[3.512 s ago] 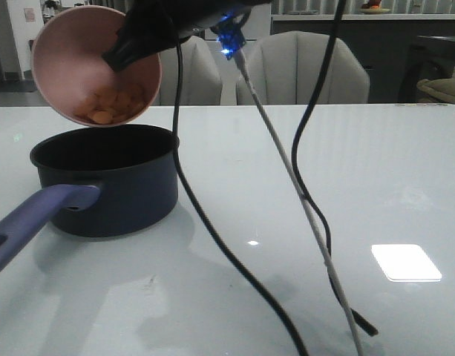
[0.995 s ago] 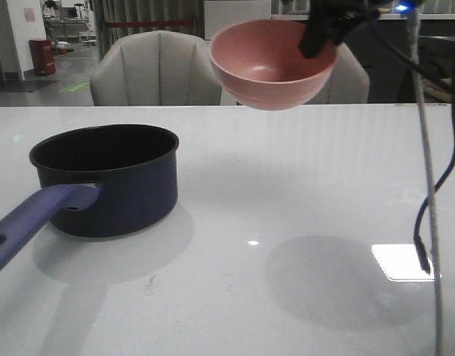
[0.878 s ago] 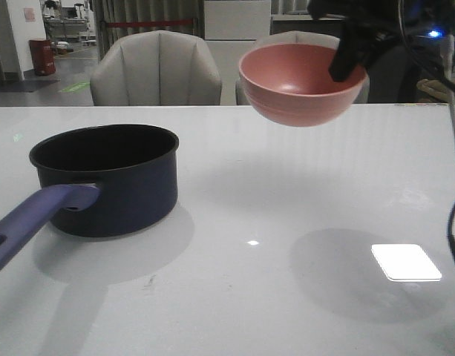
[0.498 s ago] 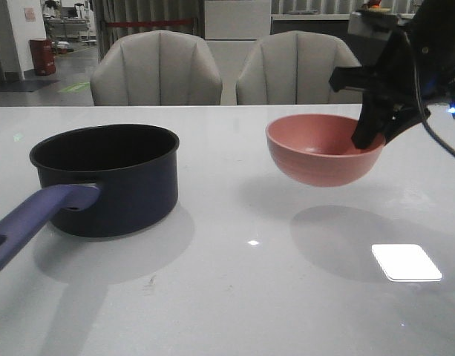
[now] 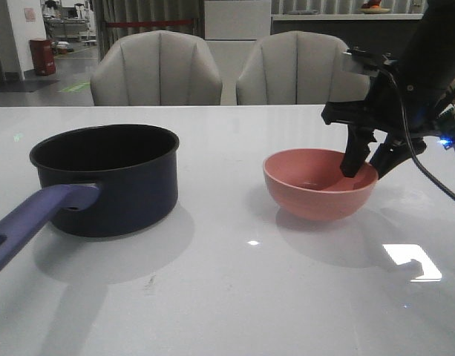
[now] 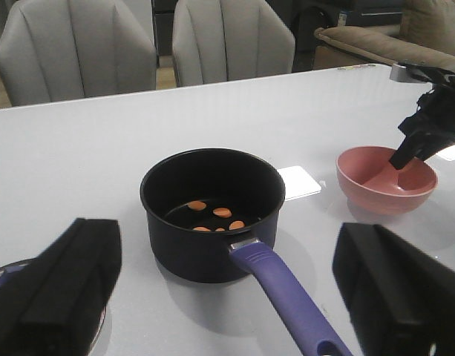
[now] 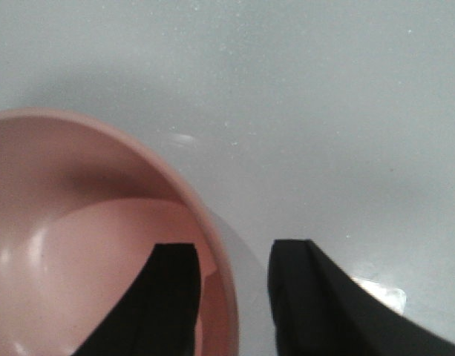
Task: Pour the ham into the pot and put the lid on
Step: 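Carry the empty pink bowl back and set it on the table, then open the right gripper and withdraw it from the bowl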
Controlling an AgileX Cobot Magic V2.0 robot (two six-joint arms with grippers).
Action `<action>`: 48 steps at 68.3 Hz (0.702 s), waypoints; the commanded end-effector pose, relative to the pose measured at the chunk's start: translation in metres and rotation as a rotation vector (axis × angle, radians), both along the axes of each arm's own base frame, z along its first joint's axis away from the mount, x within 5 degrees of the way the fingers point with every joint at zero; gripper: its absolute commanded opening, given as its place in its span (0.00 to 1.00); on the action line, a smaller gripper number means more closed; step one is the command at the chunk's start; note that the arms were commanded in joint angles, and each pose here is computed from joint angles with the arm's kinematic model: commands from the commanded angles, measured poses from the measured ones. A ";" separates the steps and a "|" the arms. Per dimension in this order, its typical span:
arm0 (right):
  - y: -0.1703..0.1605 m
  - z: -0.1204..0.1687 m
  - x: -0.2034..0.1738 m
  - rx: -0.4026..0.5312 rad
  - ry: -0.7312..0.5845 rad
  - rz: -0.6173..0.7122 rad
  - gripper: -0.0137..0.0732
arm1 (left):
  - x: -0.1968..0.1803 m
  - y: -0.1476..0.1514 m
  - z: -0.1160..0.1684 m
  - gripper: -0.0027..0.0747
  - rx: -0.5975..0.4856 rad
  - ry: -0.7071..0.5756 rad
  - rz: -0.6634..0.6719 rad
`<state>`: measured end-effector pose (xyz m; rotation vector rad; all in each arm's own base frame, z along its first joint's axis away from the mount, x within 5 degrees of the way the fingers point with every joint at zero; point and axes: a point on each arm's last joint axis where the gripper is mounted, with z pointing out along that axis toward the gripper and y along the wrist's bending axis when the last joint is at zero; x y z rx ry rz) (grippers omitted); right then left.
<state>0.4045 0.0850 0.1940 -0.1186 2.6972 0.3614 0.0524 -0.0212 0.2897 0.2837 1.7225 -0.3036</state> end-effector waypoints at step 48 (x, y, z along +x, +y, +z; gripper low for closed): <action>-0.027 0.182 -0.140 0.027 -0.749 -0.004 0.61 | 0.000 0.000 0.017 0.82 -0.048 -0.104 -0.005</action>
